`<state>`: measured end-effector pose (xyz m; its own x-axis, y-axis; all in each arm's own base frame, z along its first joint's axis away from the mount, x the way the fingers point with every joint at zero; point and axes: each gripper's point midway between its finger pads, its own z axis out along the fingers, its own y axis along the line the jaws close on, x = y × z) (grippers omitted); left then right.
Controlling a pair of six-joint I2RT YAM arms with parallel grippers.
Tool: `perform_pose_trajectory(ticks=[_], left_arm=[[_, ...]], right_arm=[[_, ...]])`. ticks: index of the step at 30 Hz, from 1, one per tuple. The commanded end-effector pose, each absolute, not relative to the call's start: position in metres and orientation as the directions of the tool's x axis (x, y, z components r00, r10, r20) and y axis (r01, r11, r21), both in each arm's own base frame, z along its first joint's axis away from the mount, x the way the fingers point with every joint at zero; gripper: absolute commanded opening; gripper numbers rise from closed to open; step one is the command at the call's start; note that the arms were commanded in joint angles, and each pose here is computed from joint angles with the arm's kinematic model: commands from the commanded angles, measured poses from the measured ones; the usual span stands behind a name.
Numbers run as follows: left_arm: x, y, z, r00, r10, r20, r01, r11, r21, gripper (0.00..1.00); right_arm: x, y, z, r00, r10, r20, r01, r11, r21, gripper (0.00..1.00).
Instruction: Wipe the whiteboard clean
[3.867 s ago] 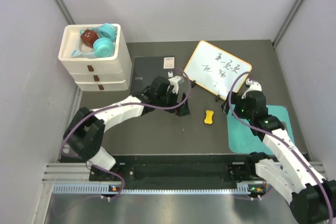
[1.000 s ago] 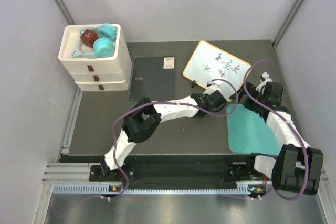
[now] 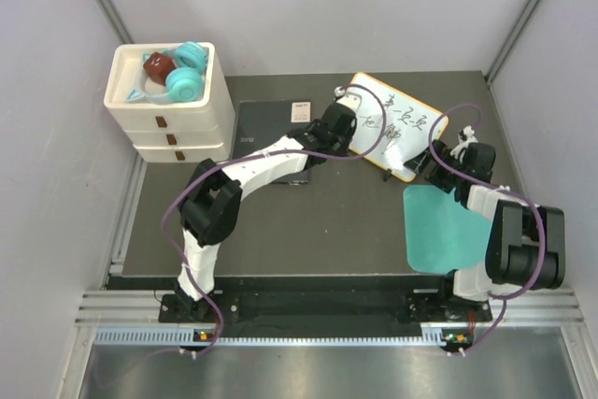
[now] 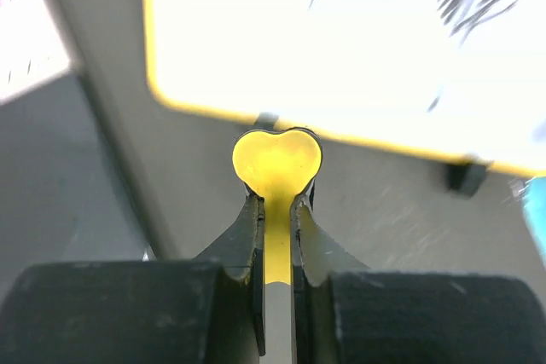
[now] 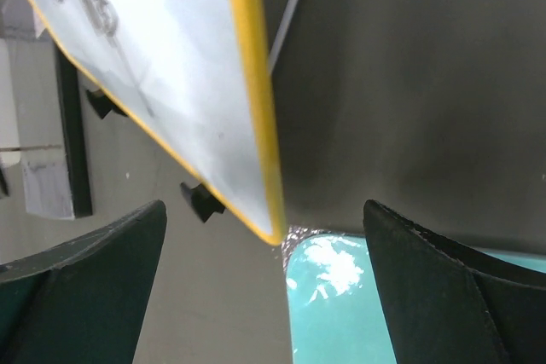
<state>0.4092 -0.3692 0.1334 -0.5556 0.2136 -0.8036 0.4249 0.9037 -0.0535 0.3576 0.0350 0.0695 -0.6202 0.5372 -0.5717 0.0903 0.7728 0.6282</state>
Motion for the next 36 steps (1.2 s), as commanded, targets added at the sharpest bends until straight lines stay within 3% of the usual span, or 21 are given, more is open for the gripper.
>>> perform_pose_trajectory(ticks=[1, 14, 16, 20, 21, 24, 25, 26, 28, 36], left_arm=[[0.435, -0.412, 0.173, -0.414, 0.187, -0.891, 0.519, 0.853, -0.062, 0.00], [0.480, -0.436, 0.183, -0.312, 0.082, -0.947, 0.521, 0.848, -0.098, 0.00], [0.485, -0.436, 0.179, -0.318, 0.067, -0.946, 0.515, 0.849, -0.113, 0.00], [0.493, -0.434, 0.179, -0.311, 0.052, -0.949, 0.495, 0.861, -0.114, 0.00], [0.495, -0.432, 0.176, -0.312, 0.049, -0.949, 0.485, 0.867, -0.114, 0.00], [0.499, -0.433, 0.179, -0.295, 0.020, -0.955, 0.475, 0.871, -0.128, 0.00], [0.500, -0.434, 0.178, -0.293, 0.013, -0.956, 0.471, 0.872, -0.133, 0.00], [0.503, -0.435, 0.182, -0.283, -0.006, -0.959, 0.465, 0.874, -0.142, 0.00], [0.509, -0.432, 0.181, -0.280, -0.038, -0.959, 0.427, 0.890, -0.160, 0.00], [0.518, -0.444, 0.170, -0.262, -0.024, -0.965, 0.453, 0.879, -0.145, 0.00]], right_arm=[[0.391, 0.024, 0.086, -0.544, 0.553, -0.631, 0.046, 0.771, 0.636, 0.96], [0.415, 0.045, 0.080, -0.563, 0.611, -0.556, -0.062, 0.640, 0.766, 0.86], [0.412, 0.051, 0.083, -0.556, 0.623, -0.550, -0.098, 0.609, 0.787, 0.79], [0.408, 0.055, 0.082, -0.574, 0.619, -0.536, -0.110, 0.590, 0.800, 0.74], [0.407, 0.056, 0.080, -0.580, 0.618, -0.530, -0.107, 0.587, 0.802, 0.71], [0.404, 0.057, 0.073, -0.607, 0.614, -0.504, -0.081, 0.583, 0.809, 0.46], [0.402, 0.058, 0.068, -0.625, 0.614, -0.482, -0.059, 0.579, 0.813, 0.26], [0.401, 0.058, 0.065, -0.635, 0.613, -0.471, -0.047, 0.577, 0.815, 0.19], [0.399, 0.060, 0.062, -0.654, 0.607, -0.452, -0.037, 0.571, 0.820, 0.14], [0.384, 0.060, 0.047, -0.697, 0.587, -0.411, 0.022, 0.591, 0.807, 0.10]])
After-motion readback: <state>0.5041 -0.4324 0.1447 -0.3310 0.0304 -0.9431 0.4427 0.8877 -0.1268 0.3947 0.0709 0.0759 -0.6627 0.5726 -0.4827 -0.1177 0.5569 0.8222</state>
